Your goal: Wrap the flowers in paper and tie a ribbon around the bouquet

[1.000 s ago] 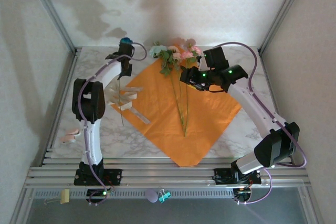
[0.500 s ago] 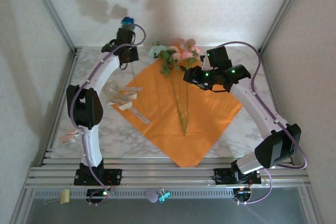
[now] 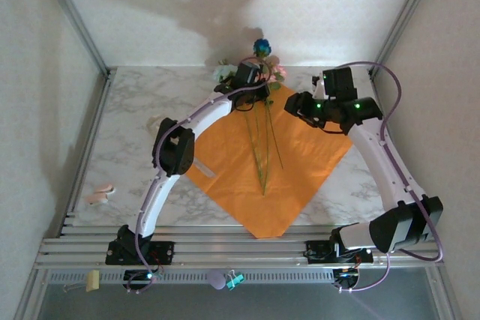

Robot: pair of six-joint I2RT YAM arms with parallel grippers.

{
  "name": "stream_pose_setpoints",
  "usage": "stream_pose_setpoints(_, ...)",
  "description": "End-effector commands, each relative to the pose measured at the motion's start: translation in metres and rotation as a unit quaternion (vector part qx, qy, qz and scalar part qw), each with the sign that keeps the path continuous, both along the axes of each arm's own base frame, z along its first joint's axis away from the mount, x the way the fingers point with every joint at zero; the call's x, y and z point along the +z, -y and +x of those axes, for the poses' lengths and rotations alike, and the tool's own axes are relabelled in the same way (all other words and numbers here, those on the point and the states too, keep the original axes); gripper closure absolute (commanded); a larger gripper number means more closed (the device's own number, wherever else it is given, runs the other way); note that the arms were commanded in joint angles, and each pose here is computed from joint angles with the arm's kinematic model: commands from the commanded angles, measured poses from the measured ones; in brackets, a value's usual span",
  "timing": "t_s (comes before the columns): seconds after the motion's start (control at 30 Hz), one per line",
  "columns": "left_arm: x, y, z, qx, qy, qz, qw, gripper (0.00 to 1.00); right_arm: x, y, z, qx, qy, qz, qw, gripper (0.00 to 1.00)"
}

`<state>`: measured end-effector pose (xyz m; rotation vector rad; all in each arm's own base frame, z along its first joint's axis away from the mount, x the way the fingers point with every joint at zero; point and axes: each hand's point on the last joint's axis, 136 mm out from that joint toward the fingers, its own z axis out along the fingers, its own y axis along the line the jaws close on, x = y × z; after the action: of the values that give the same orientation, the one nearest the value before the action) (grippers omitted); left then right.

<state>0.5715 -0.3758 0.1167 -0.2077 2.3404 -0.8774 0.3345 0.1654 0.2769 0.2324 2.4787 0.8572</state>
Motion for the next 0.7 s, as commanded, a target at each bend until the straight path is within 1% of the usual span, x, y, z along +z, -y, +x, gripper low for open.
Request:
stream_pose_setpoints(0.0, 0.020, -0.001, 0.016, 0.014, 0.019, -0.034, 0.999, 1.00, -0.006, 0.006, -0.014, 0.005, -0.010, -0.006, 1.000, 0.51)
stream_pose_setpoints(0.13, 0.002, -0.006, 0.011, 0.010, 0.004, -0.014, 1.000, 0.99, -0.011, 0.006, -0.018, 0.008, -0.019, -0.007, 1.000, 0.51)
stream_pose_setpoints(0.17, -0.001, -0.008, 0.010, 0.010, 0.000, -0.008, 1.000, 0.91, -0.011, 0.006, -0.018, 0.008, -0.019, -0.006, 1.000, 0.51)
stream_pose_setpoints(0.23, -0.003, -0.012, 0.009, 0.015, -0.008, -0.001, 1.000, 0.71, -0.012, 0.005, -0.017, 0.010, -0.021, -0.005, 1.000, 0.50)
stream_pose_setpoints(0.27, 0.000, -0.014, 0.009, 0.016, -0.009, 0.001, 1.000, 0.65, -0.013, 0.004, -0.016, 0.011, -0.023, -0.004, 1.000, 0.50)
stream_pose_setpoints(0.33, 0.013, -0.019, 0.007, 0.021, -0.004, 0.009, 1.000, 0.57, -0.014, 0.003, -0.015, 0.012, -0.025, -0.002, 1.000, 0.50)
stream_pose_setpoints(0.47, 0.053, -0.037, -0.002, 0.041, 0.010, 0.027, 0.999, 0.47, -0.018, 0.002, -0.013, 0.013, -0.027, -0.003, 1.000, 0.48)
stream_pose_setpoints(0.53, 0.070, -0.052, -0.011, 0.056, 0.010, 0.041, 0.998, 0.36, -0.021, 0.002, -0.013, 0.015, -0.031, -0.005, 0.999, 0.48)
stream_pose_setpoints(0.6, 0.074, -0.079, -0.027, 0.084, -0.015, 0.059, 0.995, 0.36, -0.025, 0.000, -0.013, 0.024, -0.032, -0.015, 0.999, 0.48)
stream_pose_setpoints(0.67, 0.069, -0.114, -0.050, 0.114, -0.047, 0.067, 0.990, 0.37, -0.028, -0.006, -0.016, 0.042, -0.029, -0.043, 0.998, 0.48)
